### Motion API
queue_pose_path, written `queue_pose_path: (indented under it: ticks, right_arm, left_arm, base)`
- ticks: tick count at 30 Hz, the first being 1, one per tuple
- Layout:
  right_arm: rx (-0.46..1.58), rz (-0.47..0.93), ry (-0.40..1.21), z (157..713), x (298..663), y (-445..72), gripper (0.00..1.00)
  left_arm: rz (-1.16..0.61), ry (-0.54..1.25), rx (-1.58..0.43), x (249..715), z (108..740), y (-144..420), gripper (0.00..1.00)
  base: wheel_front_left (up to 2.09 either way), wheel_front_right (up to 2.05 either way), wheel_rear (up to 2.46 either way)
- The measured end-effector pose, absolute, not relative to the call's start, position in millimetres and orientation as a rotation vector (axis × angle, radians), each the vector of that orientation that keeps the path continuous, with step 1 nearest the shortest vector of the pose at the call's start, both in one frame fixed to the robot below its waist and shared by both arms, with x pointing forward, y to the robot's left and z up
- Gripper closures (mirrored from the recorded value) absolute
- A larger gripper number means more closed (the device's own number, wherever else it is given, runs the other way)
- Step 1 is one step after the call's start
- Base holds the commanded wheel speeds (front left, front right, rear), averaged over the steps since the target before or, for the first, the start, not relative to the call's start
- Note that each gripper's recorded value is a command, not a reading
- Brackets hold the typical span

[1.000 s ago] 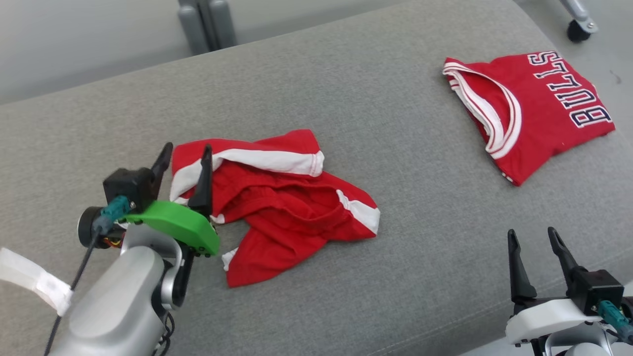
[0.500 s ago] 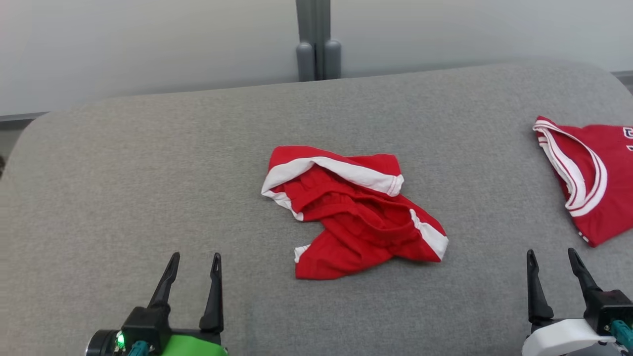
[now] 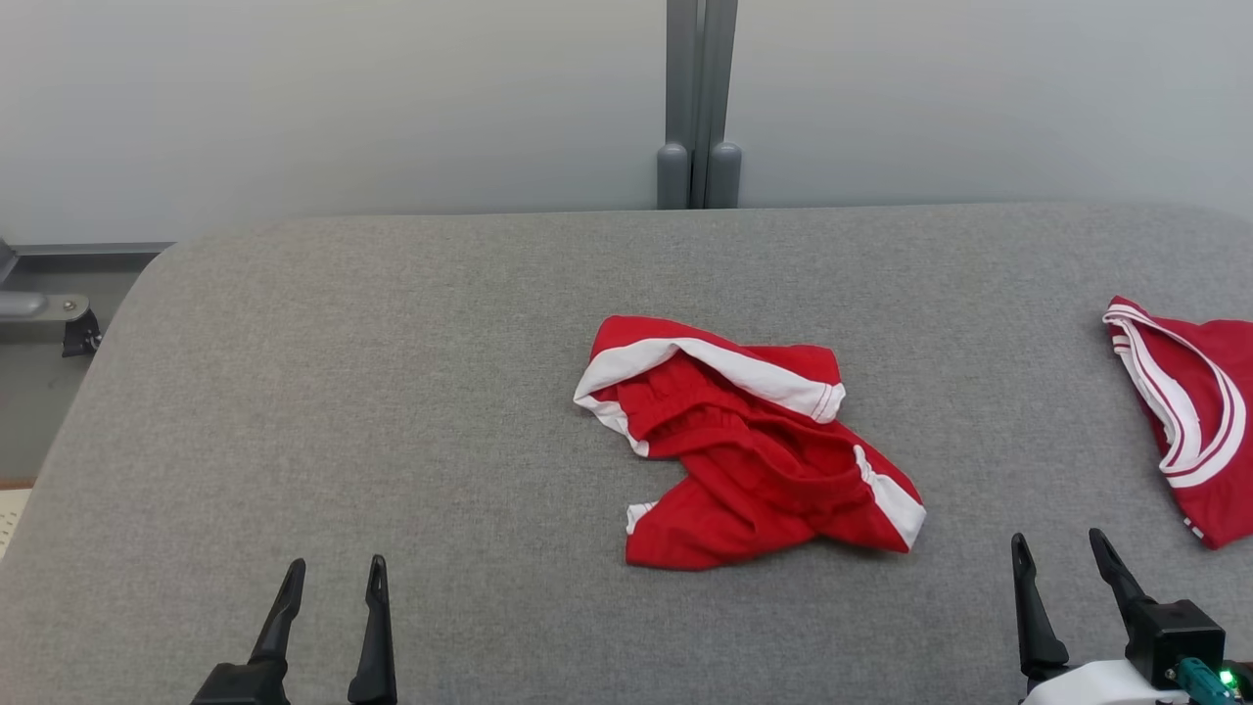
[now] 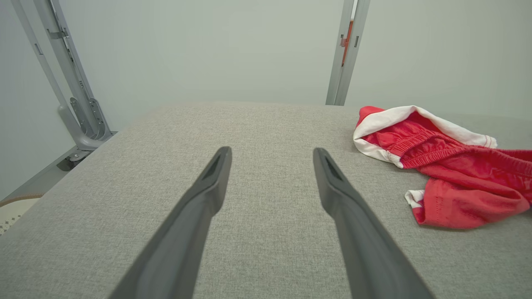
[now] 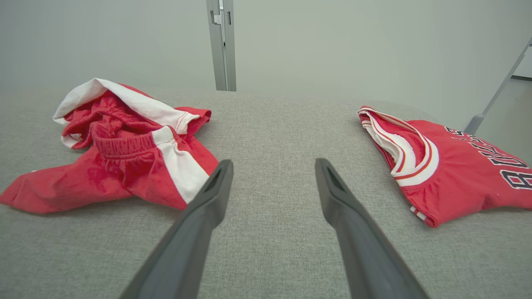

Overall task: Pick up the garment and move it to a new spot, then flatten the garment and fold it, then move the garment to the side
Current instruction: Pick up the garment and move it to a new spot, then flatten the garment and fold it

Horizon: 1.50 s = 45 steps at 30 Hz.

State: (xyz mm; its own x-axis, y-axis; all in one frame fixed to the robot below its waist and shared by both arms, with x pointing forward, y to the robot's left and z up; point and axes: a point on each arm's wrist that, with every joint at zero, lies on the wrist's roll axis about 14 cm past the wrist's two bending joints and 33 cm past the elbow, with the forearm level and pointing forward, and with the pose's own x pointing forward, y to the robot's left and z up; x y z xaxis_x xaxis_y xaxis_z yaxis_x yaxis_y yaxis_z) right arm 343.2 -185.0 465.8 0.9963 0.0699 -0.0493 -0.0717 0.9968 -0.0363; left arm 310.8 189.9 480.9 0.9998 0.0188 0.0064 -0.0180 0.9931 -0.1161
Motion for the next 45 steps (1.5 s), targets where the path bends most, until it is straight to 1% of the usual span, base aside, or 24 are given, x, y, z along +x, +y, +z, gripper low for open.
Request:
queue_pose_path:
  ticks: [8, 11, 14, 19, 21, 24, 27, 29, 32, 34, 37, 40, 45]
  right_arm:
    - [-0.036, 0.060, 0.055, 464, 341, -188, 0.00]
    - [-0.035, 0.055, 0.058, 463, 342, -189, 0.00]
    - [-0.034, 0.054, 0.056, 463, 345, -190, 0.00]
    - [-0.032, 0.046, 0.036, 469, 355, -191, 0.00]
    - [-0.029, 0.034, 0.034, 470, 356, -194, 0.00]
    - [-0.021, 0.011, 0.037, 469, 357, -201, 0.00]
    - [-0.010, -0.017, 0.031, 471, 357, -209, 0.00]
    - [-0.001, -0.043, 0.030, 472, 356, -217, 0.00]
    - [0.014, -0.082, 0.043, 468, 348, -227, 0.00]
    - [0.023, -0.116, 0.051, 466, 341, -237, 0.00]
    - [0.025, -0.168, 0.062, 463, 330, -252, 0.00]
    - [0.021, -0.215, 0.078, 460, 319, -265, 0.00]
    - [0.016, -0.253, 0.100, 455, 310, -274, 0.00]
  left_arm:
    - [-0.013, -0.002, -0.128, 315, 479, 184, 0.00]
    - [-0.046, 0.001, -0.150, 321, 479, 174, 0.00]
    - [-0.168, -0.023, -0.172, 339, 489, 137, 0.00]
    - [-0.423, -0.093, -0.166, 379, 527, 59, 0.00]
    - [-0.525, -0.085, -0.167, 391, 540, 28, 0.00]
    - [-0.697, -0.007, -0.131, 398, 544, -24, 0.00]
    - [-0.811, 0.096, -0.162, 400, 540, -59, 0.00]
    - [-0.872, 0.172, -0.146, 398, 530, -78, 0.00]
    - [-0.907, 0.316, -0.081, 397, 501, -95, 0.00]
    - [-0.914, 0.444, -0.090, 391, 476, -102, 0.00]
    - [-0.944, 0.540, -0.050, 382, 453, -113, 0.00]
    - [-0.980, 0.583, -0.037, 376, 443, -124, 0.00]
    - [-0.984, 0.610, -0.034, 384, 435, -133, 0.00]
  base:
    - [0.00, 0.00, 0.00]
    - [0.00, 0.00, 0.00]
    - [0.00, 0.00, 0.00]
    - [0.00, 0.00, 0.00]
    - [0.00, 0.00, 0.00]
    - [0.00, 0.00, 0.00]
    - [0.00, 0.00, 0.00]
    - [0.00, 0.00, 0.00]
    - [0.00, 0.00, 0.00]
    - [0.00, 0.00, 0.00]
    - [0.00, 0.00, 0.00]
    - [0.00, 0.00, 0.00]
    - [0.00, 0.00, 0.00]
